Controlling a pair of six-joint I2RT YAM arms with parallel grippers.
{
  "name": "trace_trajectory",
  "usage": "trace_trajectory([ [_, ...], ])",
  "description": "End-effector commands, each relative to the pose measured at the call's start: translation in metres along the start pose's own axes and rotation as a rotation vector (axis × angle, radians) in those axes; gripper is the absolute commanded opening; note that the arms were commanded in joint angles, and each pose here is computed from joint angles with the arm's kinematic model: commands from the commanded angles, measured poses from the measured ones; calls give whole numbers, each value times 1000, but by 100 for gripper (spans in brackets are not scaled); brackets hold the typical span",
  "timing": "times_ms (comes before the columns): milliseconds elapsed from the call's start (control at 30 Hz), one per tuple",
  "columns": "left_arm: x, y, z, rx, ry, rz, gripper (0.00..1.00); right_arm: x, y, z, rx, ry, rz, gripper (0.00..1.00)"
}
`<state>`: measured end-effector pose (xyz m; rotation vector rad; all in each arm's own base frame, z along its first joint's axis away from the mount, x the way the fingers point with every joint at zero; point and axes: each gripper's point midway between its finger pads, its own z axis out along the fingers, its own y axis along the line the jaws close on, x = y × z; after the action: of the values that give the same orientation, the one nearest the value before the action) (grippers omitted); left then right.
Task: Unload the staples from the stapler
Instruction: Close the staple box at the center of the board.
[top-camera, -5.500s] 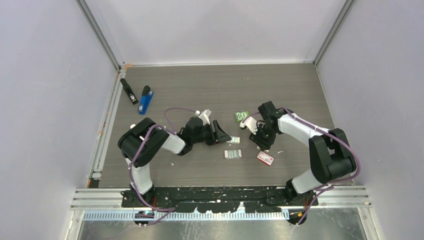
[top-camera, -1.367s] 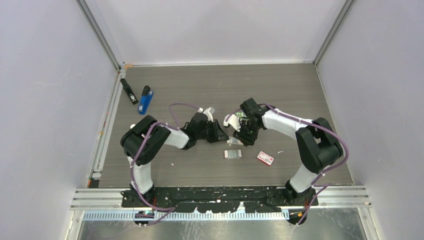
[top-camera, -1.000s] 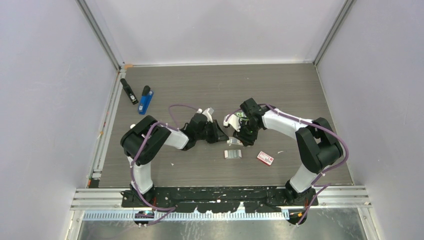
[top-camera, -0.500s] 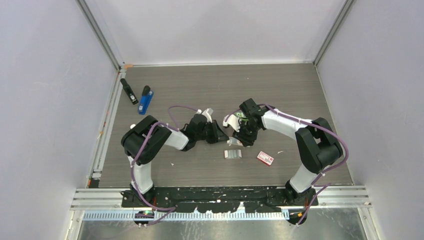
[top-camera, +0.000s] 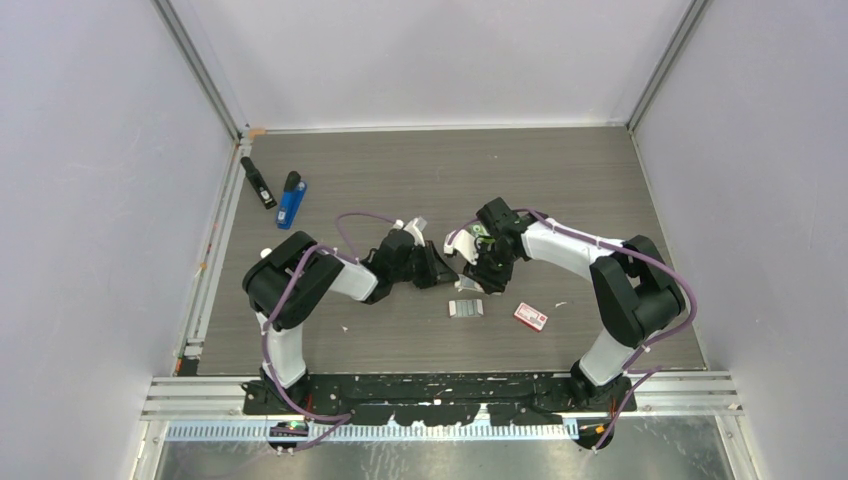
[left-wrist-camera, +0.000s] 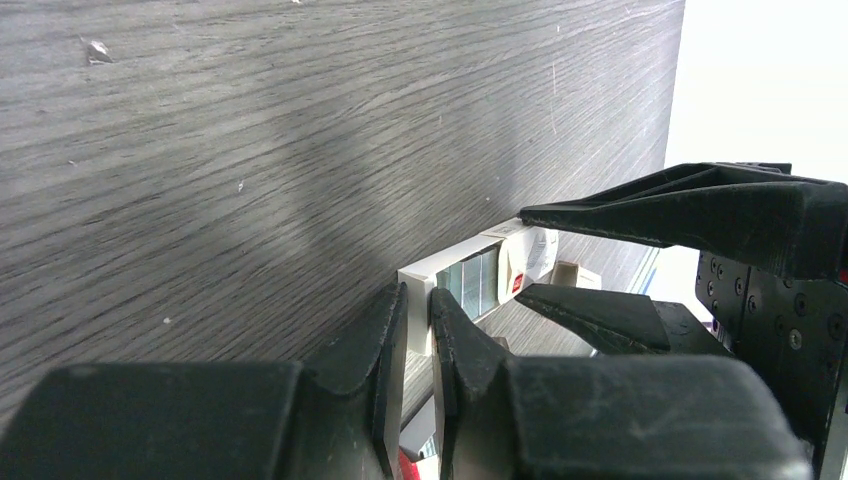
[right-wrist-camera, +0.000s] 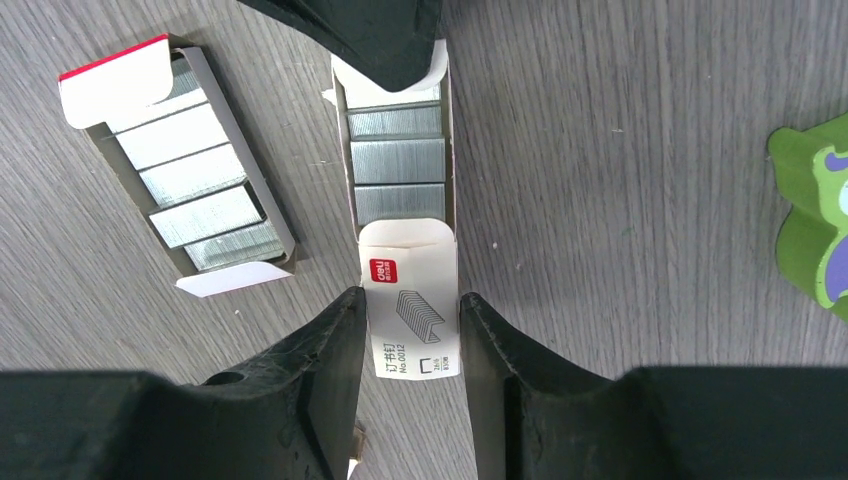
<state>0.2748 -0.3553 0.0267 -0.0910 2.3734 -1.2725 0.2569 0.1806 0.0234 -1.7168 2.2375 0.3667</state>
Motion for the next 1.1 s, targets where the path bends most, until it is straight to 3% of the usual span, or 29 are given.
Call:
trace_trajectory([
  [0, 9, 4, -1, -11, 12, 0, 16, -13, 1, -3, -6, -46, -25, 45],
  [1067, 6, 3, -5, 3, -77, -58, 16, -17, -2, 4, 22, -40, 12, 42],
])
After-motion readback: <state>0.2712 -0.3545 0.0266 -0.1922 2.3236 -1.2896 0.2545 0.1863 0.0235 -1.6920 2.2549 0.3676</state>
